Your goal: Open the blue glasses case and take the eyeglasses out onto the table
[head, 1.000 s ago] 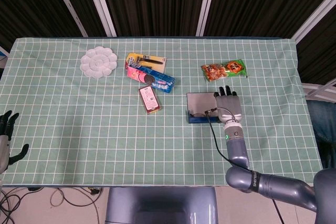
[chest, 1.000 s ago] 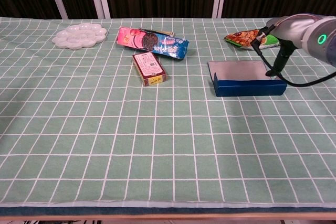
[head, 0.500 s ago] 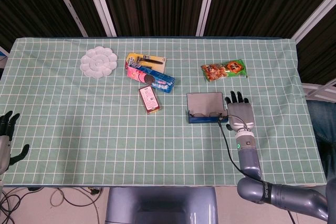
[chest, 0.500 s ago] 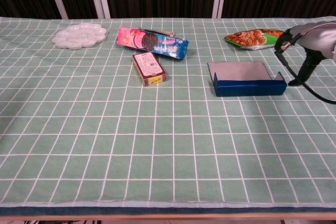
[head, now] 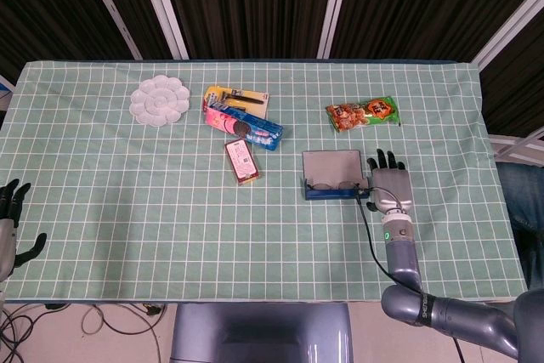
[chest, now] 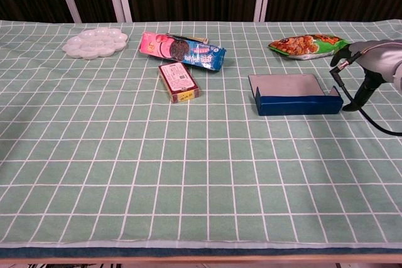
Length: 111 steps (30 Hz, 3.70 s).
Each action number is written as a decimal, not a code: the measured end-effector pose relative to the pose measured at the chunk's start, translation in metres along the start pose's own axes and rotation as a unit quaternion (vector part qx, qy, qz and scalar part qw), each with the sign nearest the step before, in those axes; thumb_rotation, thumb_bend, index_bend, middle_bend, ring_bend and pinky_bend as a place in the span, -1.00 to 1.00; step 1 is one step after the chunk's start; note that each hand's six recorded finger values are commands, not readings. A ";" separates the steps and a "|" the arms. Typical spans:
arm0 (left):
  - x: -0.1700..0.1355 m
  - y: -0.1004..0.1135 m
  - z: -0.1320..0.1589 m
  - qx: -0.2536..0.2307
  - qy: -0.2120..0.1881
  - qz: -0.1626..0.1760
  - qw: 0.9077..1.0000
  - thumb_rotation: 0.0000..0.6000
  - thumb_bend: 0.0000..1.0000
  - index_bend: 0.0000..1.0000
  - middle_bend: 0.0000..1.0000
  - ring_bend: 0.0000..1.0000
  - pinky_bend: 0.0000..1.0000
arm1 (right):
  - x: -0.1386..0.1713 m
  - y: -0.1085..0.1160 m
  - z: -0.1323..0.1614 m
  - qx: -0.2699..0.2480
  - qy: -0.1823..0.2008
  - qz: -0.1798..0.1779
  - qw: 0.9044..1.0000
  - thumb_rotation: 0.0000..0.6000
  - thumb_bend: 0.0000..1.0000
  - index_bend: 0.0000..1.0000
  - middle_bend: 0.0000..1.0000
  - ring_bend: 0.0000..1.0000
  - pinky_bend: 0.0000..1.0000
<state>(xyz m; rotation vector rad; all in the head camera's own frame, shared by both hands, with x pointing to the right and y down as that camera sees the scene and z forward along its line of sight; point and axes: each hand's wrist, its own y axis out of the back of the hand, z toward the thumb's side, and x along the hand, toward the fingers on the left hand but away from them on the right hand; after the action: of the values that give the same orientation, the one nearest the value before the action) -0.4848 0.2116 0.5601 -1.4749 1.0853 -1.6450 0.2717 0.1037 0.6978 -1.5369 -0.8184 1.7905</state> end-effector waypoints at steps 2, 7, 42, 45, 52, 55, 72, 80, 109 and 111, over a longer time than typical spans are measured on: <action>0.000 0.000 0.000 0.000 0.000 0.000 1.000 1.00 -0.41 -0.89 -1.00 -1.00 -1.00 | -0.002 -0.002 -0.001 -0.005 -0.003 -0.002 1.000 1.00 -0.53 -0.63 -0.87 -1.00 -0.60; 0.000 0.000 0.000 0.000 0.001 0.001 1.000 1.00 -0.41 -0.89 -1.00 -1.00 -1.00 | -0.007 -0.005 -0.003 -0.020 -0.010 -0.008 1.000 1.00 -0.53 -0.63 -0.87 -1.00 -0.60; 0.001 0.001 -0.002 -0.001 0.006 0.003 1.000 1.00 -0.40 -0.89 -1.00 -1.00 -1.00 | -0.029 -0.008 0.000 -0.100 -0.037 -0.015 0.994 1.00 -0.53 -0.63 -0.87 -1.00 -0.60; 0.001 0.001 -0.002 -0.001 0.006 0.003 1.000 1.00 -0.40 -0.89 -1.00 -1.00 -1.00 | -0.032 -0.008 0.001 -0.100 -0.039 -0.017 0.994 1.00 -0.53 -0.63 -0.86 -1.00 -0.60; 0.001 0.001 -0.002 -0.002 0.008 0.004 1.000 1.00 -0.40 -0.89 -1.00 -1.00 -1.00 | -0.042 -0.003 0.004 -0.111 -0.041 -0.019 0.993 1.00 -0.53 -0.63 -0.86 -1.00 -0.60; 0.001 0.002 -0.003 -0.001 0.008 0.005 1.000 1.00 -0.40 -0.89 -1.00 -1.00 -1.00 | -0.046 -0.002 0.006 -0.116 -0.041 -0.020 0.992 1.00 -0.53 -0.63 -0.86 -1.00 -0.60; 0.001 0.003 -0.004 -0.004 0.009 0.007 1.000 1.00 -0.40 -0.89 -1.00 -1.00 -1.00 | -0.066 0.005 0.032 -0.151 -0.022 -0.018 0.988 1.00 -0.53 -0.63 -0.86 -1.00 -0.60; 0.001 0.003 -0.005 -0.005 0.010 0.008 1.000 1.00 -0.40 -0.89 -1.00 -1.00 -1.00 | -0.072 0.007 0.041 -0.158 -0.006 -0.015 0.987 1.00 -0.59 -0.63 -0.86 -1.00 -0.60; 0.000 0.004 -0.007 -0.004 0.016 0.010 1.000 1.00 -0.38 -0.90 -1.00 -1.00 -1.00 | -0.108 0.011 0.054 -0.242 0.017 -0.013 0.970 1.00 -0.66 -0.61 -0.86 -1.00 -0.60; 0.000 0.004 -0.007 -0.003 0.016 0.011 1.000 1.00 -0.38 -0.90 -1.00 -1.00 -1.00 | -0.108 0.013 0.055 -0.245 0.020 -0.018 0.969 1.00 -0.67 -0.61 -0.86 -1.00 -0.60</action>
<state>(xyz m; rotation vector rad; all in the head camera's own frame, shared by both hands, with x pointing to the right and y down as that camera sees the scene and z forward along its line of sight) -0.4920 0.2108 0.5567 -1.4409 1.1218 -1.6573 0.2296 0.0073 0.7591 -1.8394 -1.3311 1.5963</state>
